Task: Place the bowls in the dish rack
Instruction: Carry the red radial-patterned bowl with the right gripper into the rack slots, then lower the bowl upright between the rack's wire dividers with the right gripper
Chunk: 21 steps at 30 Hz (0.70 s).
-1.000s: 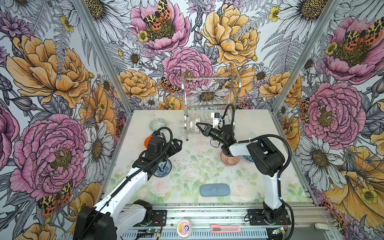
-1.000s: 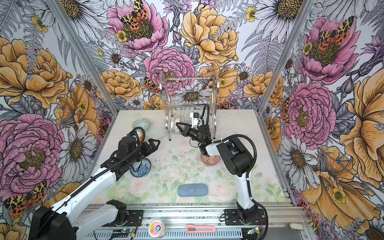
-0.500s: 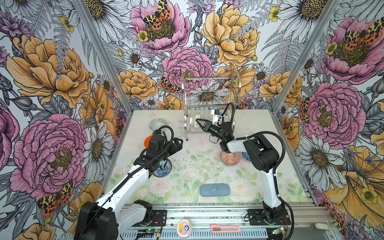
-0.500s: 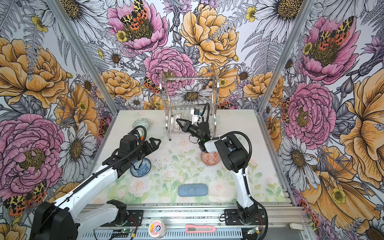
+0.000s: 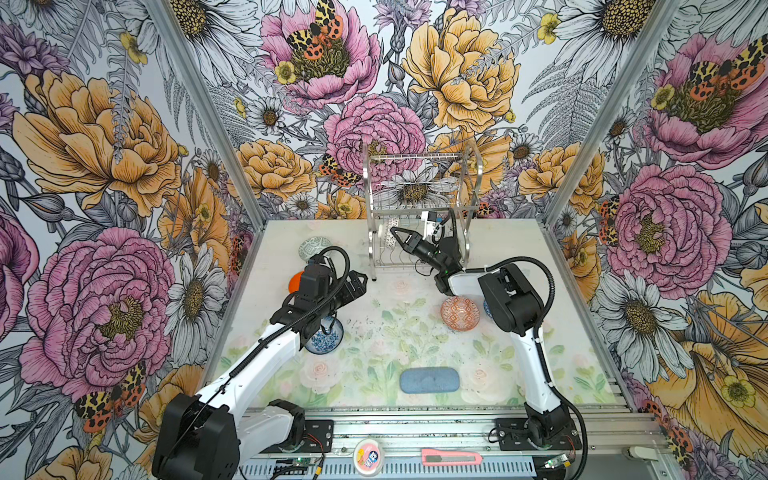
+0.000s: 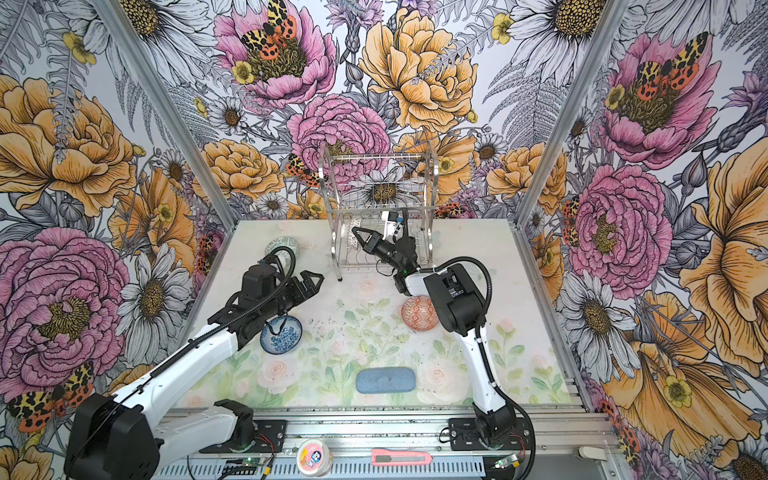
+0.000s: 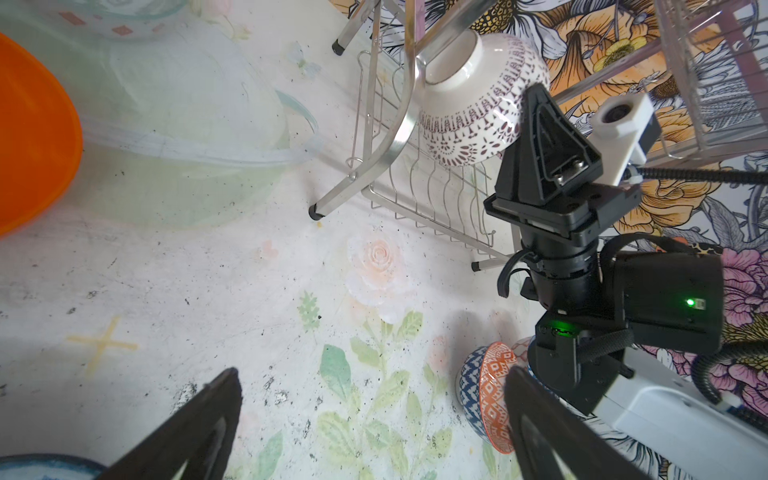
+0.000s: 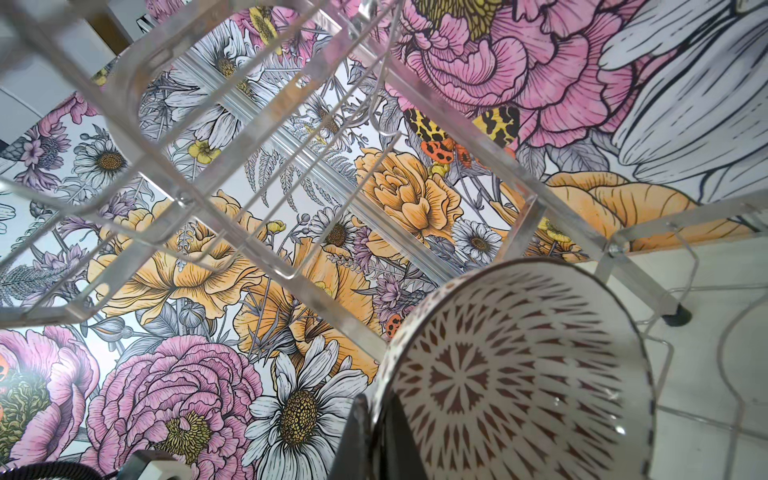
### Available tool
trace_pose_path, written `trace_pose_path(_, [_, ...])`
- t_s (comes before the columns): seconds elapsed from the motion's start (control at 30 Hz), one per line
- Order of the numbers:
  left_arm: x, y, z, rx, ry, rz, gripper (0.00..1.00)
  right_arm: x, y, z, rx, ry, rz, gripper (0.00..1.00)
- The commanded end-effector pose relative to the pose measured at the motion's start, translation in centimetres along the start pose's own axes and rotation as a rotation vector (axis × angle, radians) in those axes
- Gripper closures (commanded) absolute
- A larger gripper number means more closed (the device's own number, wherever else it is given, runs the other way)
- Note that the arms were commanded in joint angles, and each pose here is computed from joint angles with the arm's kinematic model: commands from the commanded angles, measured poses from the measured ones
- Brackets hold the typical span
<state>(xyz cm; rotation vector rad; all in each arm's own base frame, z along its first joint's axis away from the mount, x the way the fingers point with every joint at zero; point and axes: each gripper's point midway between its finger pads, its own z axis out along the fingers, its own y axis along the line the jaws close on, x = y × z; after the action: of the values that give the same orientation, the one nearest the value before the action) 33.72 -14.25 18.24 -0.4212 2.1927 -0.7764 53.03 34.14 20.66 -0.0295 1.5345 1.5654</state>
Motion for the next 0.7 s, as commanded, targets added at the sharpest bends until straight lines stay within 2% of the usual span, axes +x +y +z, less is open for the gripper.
trace_pose_path(0.0, [-0.9,-0.9,0.1,0.027,-0.017,0.025,0.01,-1.8,1.2,0.9,-0.073,-0.04,-0.03,1.0])
trace_pose_path(0.33, [-1.2,-0.9,0.7,0.024,-0.01,0.029,0.01,-2.0,-1.6,2.0,-0.019,-0.048,-0.014,1.0])
trace_pose_path(0.67, [-1.2,-1.0,1.1,0.028,-0.001,0.029,0.01,-2.3,-2.7,2.8,0.004,-0.054,-0.013,1.0])
